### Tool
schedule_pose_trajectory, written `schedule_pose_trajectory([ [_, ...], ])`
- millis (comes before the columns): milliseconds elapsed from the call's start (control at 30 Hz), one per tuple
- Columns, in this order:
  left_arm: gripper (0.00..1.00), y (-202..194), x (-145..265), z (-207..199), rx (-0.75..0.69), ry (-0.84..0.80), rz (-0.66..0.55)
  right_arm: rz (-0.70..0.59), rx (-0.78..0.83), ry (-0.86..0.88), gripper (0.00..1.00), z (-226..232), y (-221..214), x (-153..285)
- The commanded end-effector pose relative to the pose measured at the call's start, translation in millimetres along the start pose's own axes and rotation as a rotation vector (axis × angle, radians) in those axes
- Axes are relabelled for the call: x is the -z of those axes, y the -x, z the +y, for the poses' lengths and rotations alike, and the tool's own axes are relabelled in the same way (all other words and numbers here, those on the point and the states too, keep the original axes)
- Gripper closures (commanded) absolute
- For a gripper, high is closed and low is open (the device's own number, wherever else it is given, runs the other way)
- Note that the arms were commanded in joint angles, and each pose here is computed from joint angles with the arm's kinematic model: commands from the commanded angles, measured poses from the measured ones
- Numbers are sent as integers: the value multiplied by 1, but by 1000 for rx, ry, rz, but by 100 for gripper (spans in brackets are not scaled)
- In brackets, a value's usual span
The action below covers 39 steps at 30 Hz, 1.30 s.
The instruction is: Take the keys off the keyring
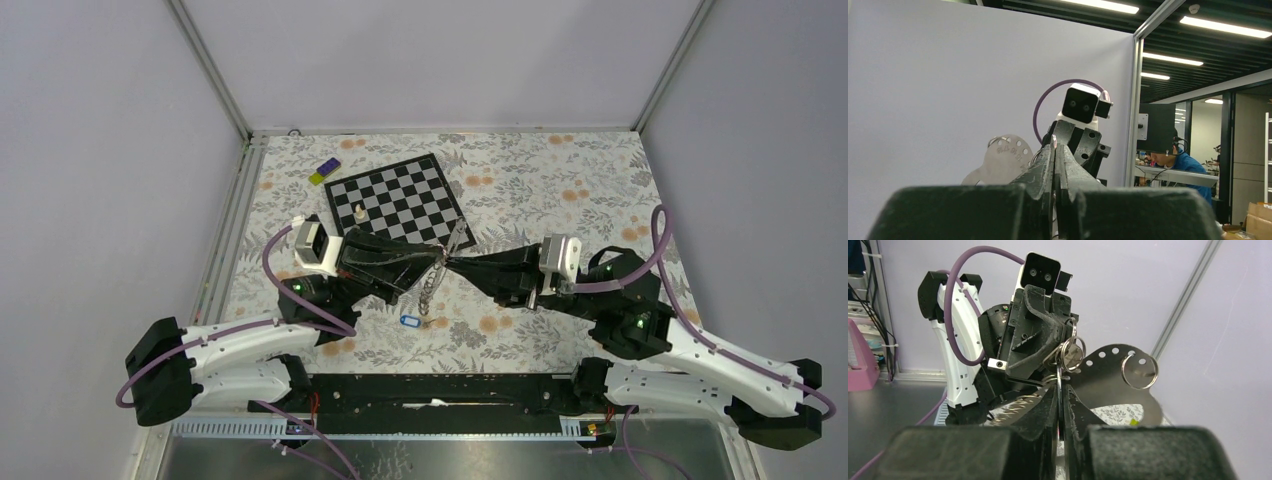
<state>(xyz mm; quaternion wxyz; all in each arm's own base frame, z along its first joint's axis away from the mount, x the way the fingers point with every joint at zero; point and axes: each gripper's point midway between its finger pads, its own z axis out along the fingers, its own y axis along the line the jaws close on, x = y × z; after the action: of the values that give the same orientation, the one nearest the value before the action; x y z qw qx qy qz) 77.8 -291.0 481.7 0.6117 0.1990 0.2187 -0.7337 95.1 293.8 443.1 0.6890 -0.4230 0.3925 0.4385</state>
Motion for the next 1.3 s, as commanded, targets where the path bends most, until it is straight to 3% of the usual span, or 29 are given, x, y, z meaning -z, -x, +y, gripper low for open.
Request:
schedule_pose_trajectory([
  [0,100,24,1,-12,-54,-33,-91,-85,8,-45,95,-9,28,7],
  [67,100,25,3,-10,-61,-17,-95,-83,7,-56,100,-10,31,11],
  [567,100,17,12,-10,-86,-2,-39,-13,40,-63,100,-14,41,27],
  [900,100,-1,11,-26,-105,-94,96,15,72,-102,100,-20,34,34],
  [1267,100,-5,13,-19,-206,-62,174,29,75,-59,100,-11,30,40],
])
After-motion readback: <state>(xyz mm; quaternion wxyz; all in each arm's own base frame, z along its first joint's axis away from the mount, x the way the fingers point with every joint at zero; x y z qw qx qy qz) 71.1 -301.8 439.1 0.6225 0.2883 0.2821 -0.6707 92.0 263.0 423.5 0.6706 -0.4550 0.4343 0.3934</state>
